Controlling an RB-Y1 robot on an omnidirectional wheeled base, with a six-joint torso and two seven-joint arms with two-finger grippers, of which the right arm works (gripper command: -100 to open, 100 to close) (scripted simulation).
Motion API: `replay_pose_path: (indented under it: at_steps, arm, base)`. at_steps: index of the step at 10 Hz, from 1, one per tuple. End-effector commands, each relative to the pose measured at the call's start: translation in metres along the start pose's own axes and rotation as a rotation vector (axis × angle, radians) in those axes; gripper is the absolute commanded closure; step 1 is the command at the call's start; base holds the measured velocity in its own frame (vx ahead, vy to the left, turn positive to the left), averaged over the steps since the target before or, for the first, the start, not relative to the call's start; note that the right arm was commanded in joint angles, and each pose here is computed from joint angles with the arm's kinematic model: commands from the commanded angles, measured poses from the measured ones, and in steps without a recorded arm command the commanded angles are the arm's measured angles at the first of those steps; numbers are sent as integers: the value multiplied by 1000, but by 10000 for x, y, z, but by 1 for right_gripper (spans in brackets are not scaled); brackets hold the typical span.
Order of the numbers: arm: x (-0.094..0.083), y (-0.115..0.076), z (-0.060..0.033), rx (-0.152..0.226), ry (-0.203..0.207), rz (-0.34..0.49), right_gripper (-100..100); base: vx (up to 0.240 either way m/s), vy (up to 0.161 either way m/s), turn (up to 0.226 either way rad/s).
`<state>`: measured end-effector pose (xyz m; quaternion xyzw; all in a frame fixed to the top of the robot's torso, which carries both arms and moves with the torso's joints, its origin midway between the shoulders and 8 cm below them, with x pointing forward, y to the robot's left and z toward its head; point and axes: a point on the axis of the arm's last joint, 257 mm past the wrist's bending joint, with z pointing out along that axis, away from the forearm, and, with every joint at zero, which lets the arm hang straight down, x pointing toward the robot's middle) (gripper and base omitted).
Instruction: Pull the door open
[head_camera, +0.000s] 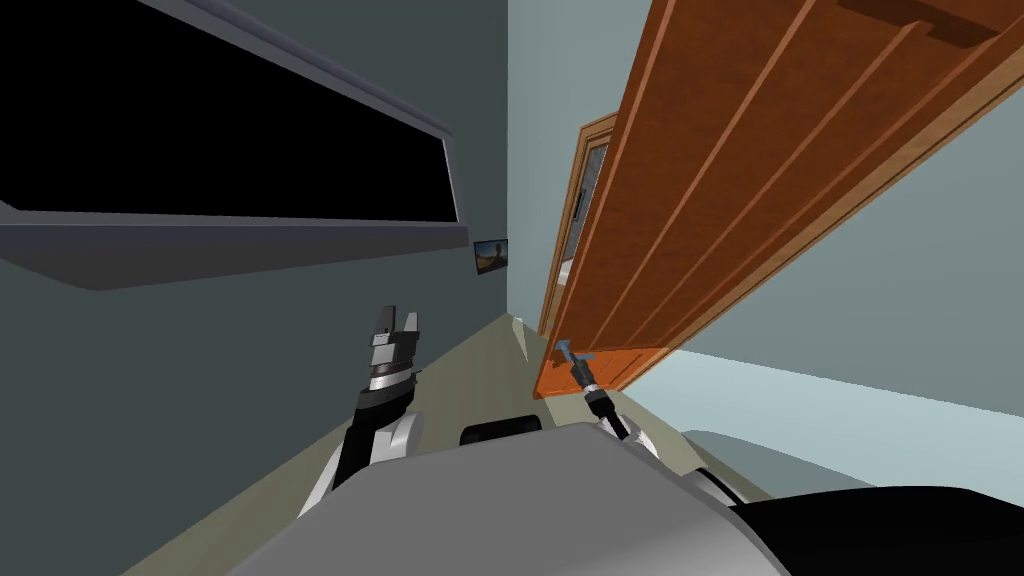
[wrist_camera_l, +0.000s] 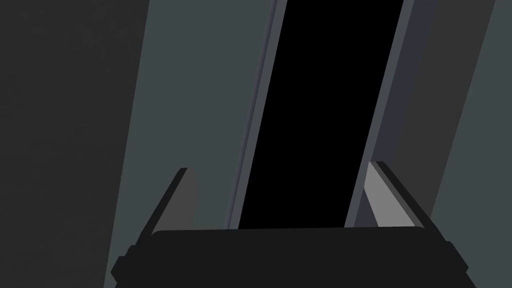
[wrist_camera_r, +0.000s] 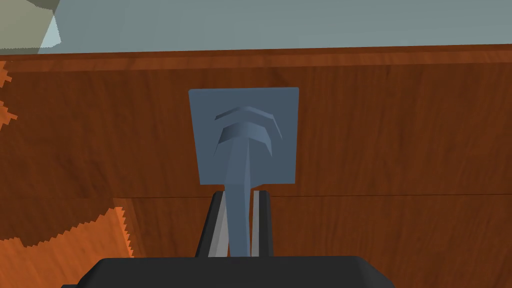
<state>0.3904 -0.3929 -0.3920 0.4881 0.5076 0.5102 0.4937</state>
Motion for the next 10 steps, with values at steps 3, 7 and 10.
replay_pose_path:
  at_steps: [3, 7, 10]
  arm:
    - [-104, -37, -232, 10, 5, 6, 100]
    - [-318, -9, -494, 8, 4, 4, 100]
    - [-317, -22, -606, 9, 15, 7, 100]
  base:
    - [-167, -39, 142]
    - [-169, -68, 216]
    - [-137, -38, 123]
